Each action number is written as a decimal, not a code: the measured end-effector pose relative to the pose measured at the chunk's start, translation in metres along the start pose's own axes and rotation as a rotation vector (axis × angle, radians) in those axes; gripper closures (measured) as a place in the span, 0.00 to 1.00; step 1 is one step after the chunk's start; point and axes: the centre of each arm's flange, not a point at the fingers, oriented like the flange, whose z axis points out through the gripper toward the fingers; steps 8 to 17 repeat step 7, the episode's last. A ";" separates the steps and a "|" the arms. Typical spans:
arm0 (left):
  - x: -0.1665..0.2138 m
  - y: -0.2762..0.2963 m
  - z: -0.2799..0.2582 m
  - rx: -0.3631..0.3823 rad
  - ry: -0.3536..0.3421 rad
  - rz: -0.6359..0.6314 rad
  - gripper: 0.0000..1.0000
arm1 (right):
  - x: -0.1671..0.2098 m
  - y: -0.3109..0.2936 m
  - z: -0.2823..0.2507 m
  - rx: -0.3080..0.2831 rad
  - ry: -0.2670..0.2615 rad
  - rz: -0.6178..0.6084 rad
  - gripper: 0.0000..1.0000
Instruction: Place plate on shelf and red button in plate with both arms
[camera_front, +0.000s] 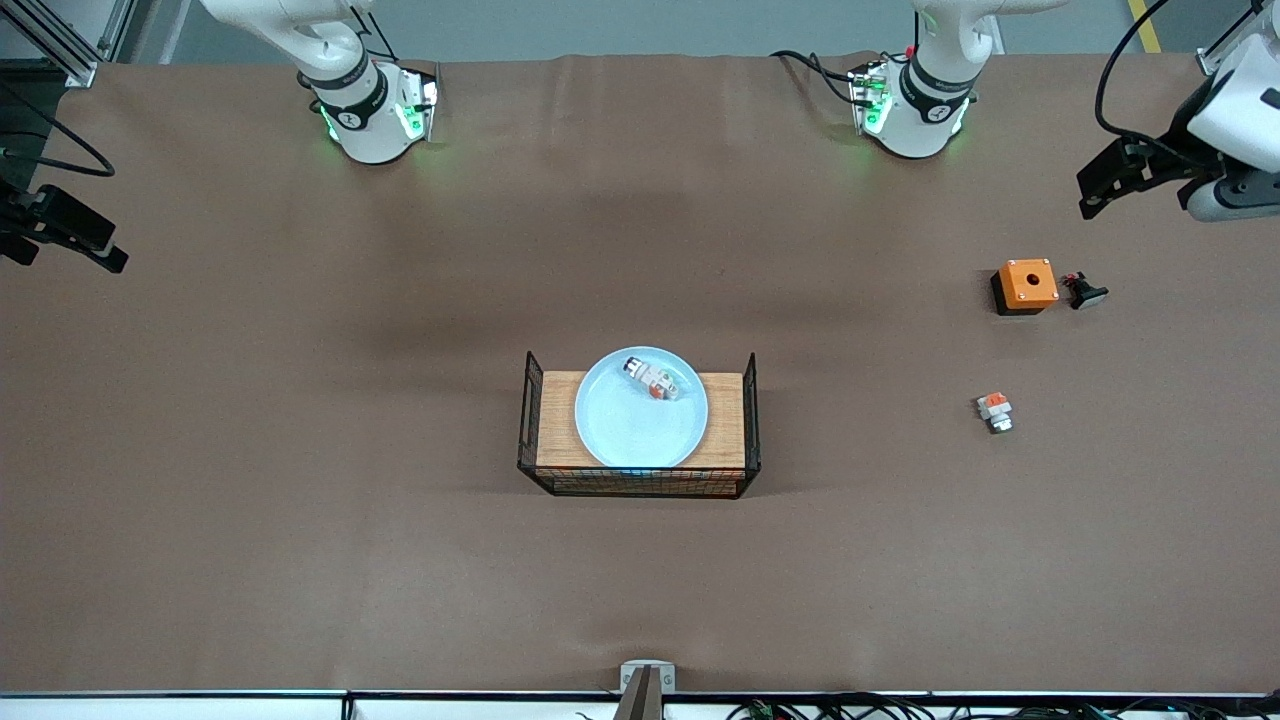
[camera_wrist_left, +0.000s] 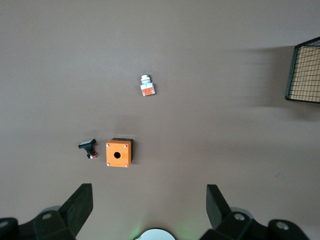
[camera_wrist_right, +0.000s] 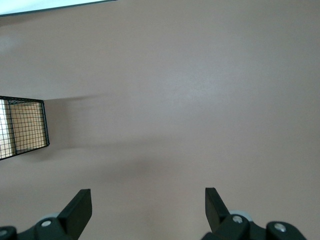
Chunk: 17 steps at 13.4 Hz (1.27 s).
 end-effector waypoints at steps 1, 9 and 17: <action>-0.003 0.002 -0.003 -0.026 0.003 0.001 0.00 | 0.001 0.000 0.001 0.000 -0.002 0.000 0.00; -0.004 0.003 -0.008 -0.065 0.021 -0.001 0.00 | 0.008 -0.001 0.016 -0.006 -0.027 0.001 0.00; -0.004 0.003 -0.008 -0.065 0.021 -0.001 0.00 | 0.008 -0.001 0.016 -0.006 -0.027 0.001 0.00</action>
